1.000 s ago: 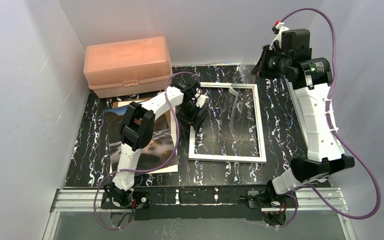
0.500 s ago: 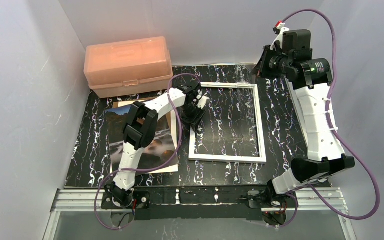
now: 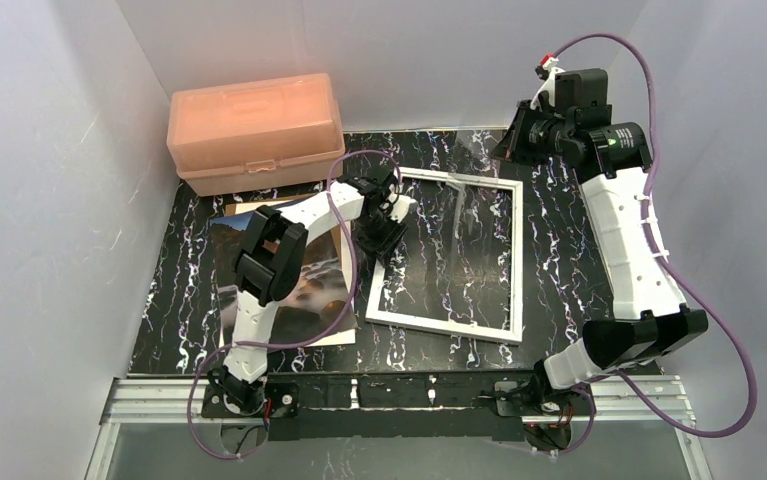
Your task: Put the photo into the frame
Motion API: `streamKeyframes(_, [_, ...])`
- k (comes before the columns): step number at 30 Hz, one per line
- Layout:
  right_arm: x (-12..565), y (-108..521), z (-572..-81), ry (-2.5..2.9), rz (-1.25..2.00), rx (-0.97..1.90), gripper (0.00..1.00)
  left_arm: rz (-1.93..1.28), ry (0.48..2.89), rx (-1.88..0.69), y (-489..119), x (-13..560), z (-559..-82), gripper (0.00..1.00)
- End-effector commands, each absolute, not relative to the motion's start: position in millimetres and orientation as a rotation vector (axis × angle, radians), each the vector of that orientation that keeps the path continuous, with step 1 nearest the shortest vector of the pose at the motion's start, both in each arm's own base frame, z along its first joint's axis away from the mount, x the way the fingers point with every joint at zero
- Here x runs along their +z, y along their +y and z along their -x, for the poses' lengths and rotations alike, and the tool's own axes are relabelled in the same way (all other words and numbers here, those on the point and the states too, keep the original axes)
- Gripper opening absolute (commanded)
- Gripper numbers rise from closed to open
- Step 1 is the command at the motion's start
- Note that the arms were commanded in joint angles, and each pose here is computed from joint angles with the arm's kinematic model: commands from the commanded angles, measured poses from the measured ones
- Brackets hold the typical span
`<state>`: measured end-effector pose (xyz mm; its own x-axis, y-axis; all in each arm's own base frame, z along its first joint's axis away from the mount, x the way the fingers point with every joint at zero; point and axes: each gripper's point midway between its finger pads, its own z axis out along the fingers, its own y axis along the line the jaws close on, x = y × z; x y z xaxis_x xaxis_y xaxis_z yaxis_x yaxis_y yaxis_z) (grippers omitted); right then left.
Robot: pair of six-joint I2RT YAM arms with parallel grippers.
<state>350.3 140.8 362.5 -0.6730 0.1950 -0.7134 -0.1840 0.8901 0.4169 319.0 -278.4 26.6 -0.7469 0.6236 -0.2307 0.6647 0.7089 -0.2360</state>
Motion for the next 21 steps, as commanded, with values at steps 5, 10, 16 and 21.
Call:
streamKeyframes(5, [378,149,-343,2.152,0.007,0.686,0.01,-1.198,2.796,-0.343,-251,25,-292,0.14])
streamKeyframes(10, [374,158,-339,2.165,0.021,0.754,0.01,-1.046,2.845,-0.507,-256,45,-276,0.23])
streamKeyframes(16, [375,165,-336,2.177,0.034,0.8,0.01,-0.897,2.811,-0.666,-255,97,-280,0.6])
streamKeyframes(21, [380,177,-338,2.176,0.042,0.836,0.01,-0.776,2.737,-0.884,-247,165,-291,0.71])
